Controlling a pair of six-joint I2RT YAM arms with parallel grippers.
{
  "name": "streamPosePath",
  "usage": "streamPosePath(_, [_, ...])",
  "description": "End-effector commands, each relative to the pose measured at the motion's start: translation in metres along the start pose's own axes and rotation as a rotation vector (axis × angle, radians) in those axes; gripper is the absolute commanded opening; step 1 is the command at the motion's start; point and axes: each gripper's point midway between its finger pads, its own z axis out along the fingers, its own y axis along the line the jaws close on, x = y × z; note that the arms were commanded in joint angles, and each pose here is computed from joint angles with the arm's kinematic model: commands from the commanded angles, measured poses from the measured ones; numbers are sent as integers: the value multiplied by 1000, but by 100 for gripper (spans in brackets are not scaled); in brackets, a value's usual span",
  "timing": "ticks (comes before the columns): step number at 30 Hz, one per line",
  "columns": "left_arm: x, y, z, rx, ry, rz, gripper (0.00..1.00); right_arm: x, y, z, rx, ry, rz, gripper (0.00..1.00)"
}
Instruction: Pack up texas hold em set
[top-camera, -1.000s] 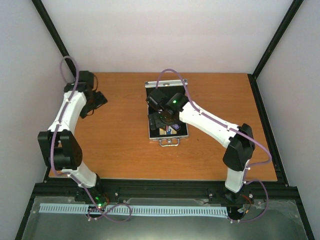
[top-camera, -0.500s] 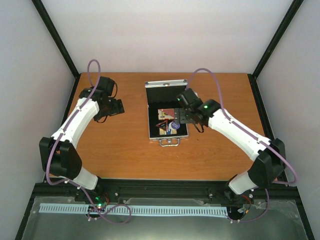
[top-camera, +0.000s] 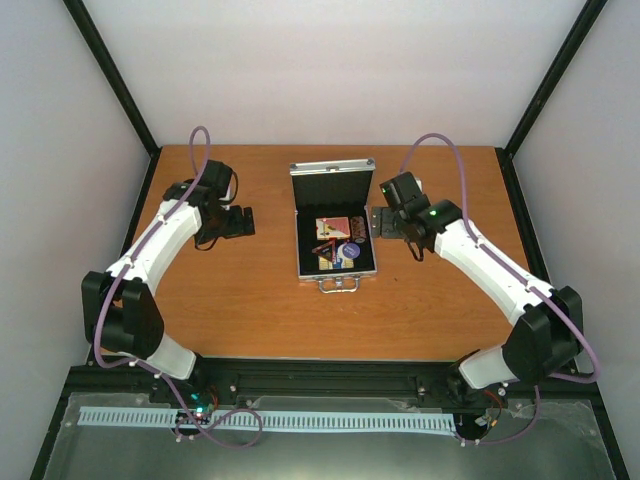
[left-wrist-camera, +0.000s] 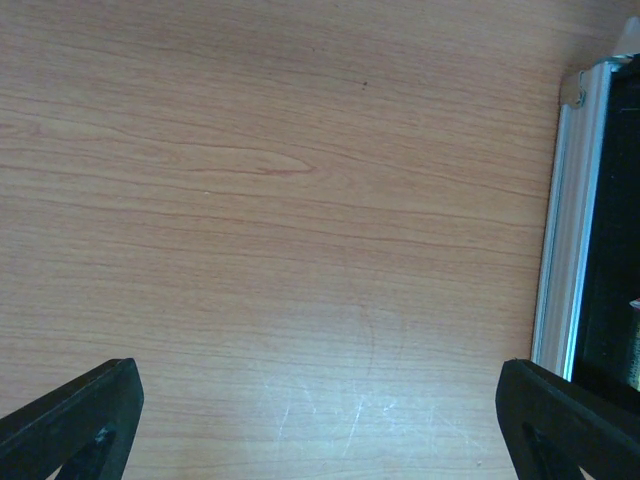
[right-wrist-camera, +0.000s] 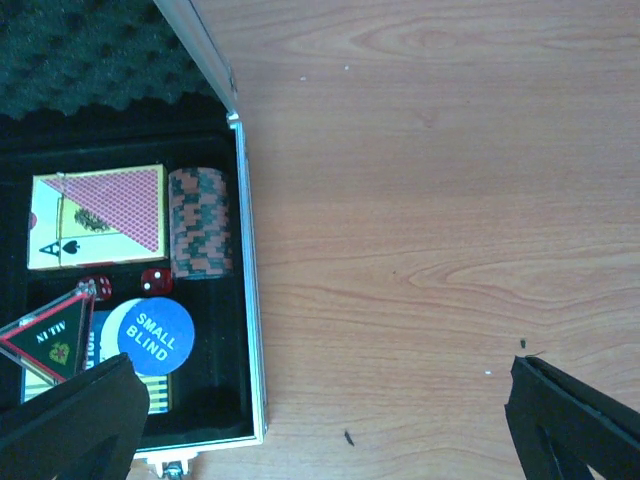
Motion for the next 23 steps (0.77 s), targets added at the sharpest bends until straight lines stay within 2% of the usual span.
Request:
streamPosePath(1, [-6, -14, -14, 60, -35, 59, 100, -25, -4, -12, 17, -84, 33, 100])
streamPosePath(7, [-7, -16, -17, 79, -44, 51, 100, -22, -8, -10, 57, -45, 42, 100])
streamPosePath(23, [-8, -16, -12, 72, -31, 60, 100, -20, -14, -4, 97, -47, 39, 100])
